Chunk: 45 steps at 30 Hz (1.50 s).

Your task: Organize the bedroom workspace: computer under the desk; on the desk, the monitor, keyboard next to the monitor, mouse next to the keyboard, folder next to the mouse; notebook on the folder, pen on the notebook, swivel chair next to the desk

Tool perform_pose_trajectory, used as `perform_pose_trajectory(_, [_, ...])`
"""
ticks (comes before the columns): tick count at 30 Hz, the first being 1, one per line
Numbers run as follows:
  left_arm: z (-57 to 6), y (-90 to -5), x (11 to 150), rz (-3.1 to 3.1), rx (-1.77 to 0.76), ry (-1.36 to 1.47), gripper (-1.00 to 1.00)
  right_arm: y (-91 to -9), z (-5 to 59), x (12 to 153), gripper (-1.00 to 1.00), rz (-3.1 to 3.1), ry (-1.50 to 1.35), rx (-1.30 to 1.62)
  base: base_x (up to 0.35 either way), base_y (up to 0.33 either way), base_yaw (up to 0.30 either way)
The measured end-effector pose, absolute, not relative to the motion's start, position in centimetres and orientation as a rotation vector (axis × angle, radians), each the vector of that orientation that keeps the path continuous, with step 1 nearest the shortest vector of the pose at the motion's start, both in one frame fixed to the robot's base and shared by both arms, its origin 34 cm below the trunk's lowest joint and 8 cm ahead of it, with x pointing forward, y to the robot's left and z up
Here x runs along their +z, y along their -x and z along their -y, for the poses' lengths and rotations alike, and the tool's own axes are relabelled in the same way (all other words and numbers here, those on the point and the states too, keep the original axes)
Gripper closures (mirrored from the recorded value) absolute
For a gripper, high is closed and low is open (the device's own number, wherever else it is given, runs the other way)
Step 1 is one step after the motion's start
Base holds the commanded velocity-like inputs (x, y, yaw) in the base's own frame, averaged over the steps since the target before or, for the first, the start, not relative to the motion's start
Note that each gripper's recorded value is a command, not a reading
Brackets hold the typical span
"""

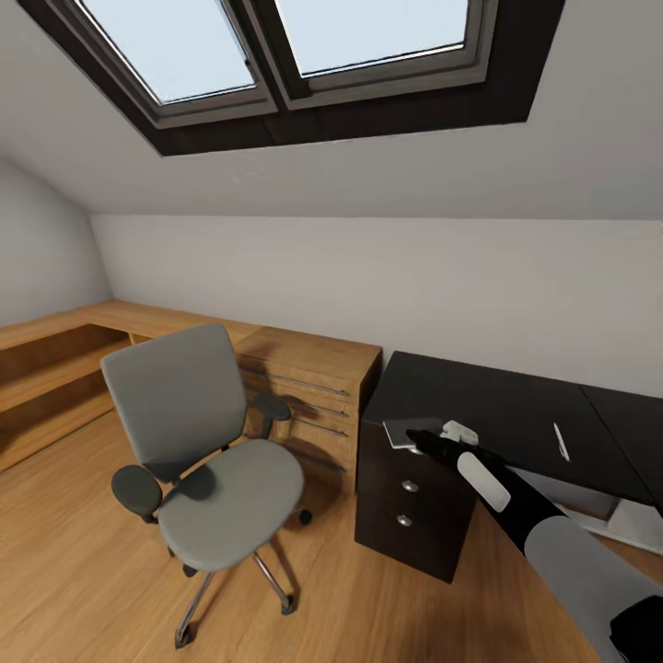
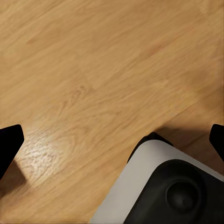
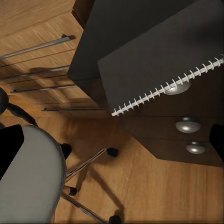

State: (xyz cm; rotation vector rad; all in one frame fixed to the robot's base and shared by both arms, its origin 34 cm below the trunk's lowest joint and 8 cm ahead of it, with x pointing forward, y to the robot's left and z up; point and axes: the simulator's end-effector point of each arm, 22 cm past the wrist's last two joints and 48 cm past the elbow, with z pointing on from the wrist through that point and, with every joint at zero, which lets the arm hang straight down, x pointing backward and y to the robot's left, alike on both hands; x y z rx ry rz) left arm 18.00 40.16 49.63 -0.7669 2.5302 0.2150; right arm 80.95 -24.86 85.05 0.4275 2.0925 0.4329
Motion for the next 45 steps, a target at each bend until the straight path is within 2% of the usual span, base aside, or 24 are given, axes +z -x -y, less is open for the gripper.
perform_pose_trajectory(10, [-40.2, -19.0, 49.9, -2.509, 0.205, 0.762, -1.0, -80.9, 24.8, 85.0, -1.0, -2.094, -0.43, 0.432, -0.013, 0.0, 0.0])
perform_pose_trajectory(32, [-37.1, -31.3, 53.9, -2.271, 0.023, 0.717, -1.0, -78.6, 24.5, 78.6, -1.0, -2.119, -0.549, 0.367, 0.0, 0.0, 0.0])
perform_pose_trajectory(45, [-36.0, -31.5, 53.9, -2.262, 0.001, 0.729, -1.0, -78.0, 24.6, 77.1, -1.0, -2.105, -0.527, 0.425, 0.0, 0.0, 0.0])
